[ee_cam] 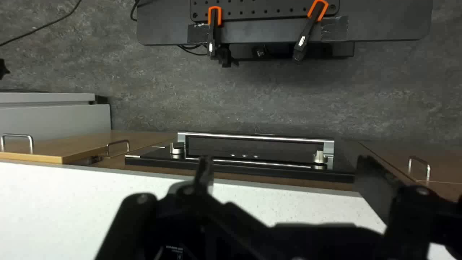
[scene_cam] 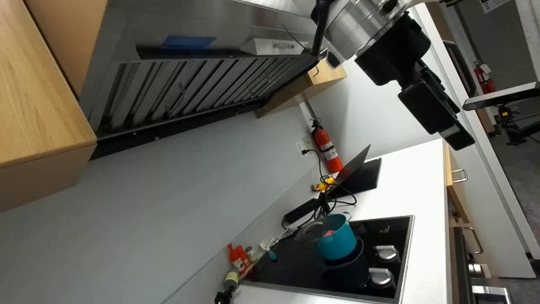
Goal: Uncover the pot and put the lid on the counter
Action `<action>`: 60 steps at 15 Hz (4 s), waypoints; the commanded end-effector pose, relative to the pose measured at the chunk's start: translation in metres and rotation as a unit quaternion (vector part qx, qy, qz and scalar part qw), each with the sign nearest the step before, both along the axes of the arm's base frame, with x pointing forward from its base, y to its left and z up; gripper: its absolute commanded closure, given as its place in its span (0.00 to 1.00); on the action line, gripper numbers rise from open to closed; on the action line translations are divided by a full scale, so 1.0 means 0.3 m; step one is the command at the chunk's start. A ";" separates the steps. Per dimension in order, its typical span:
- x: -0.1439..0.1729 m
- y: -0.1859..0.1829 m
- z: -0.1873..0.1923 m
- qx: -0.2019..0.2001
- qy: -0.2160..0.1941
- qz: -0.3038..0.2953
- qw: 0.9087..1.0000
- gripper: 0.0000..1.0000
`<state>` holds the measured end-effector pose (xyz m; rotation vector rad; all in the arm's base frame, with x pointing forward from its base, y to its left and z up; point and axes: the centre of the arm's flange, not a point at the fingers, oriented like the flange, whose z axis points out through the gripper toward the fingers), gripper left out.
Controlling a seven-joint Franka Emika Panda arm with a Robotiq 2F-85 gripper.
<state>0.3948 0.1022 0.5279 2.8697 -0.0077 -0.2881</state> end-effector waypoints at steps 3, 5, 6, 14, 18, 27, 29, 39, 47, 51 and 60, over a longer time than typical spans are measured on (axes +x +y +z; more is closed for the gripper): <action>0.000 0.000 0.000 0.000 0.000 0.000 1.000 0.00; 0.000 0.000 0.000 0.000 0.000 0.000 1.000 0.00; 0.000 0.000 0.000 0.000 0.000 0.000 1.000 0.00; 0.000 0.000 0.000 0.000 0.000 0.000 1.000 0.00; 0.000 0.000 0.000 0.000 0.000 0.000 1.000 0.00; 0.000 0.000 0.000 0.000 0.000 0.000 1.000 0.00; 0.000 0.000 0.000 0.000 0.000 0.000 1.000 0.00; -0.009 0.005 -0.091 0.006 0.032 0.012 0.999 0.00; -0.003 -0.020 -0.237 0.015 0.049 -0.008 0.999 0.00; 0.003 -0.049 -0.310 0.038 0.010 -0.040 0.998 0.00; 0.048 -0.038 -0.425 0.020 -0.150 -0.114 0.982 0.00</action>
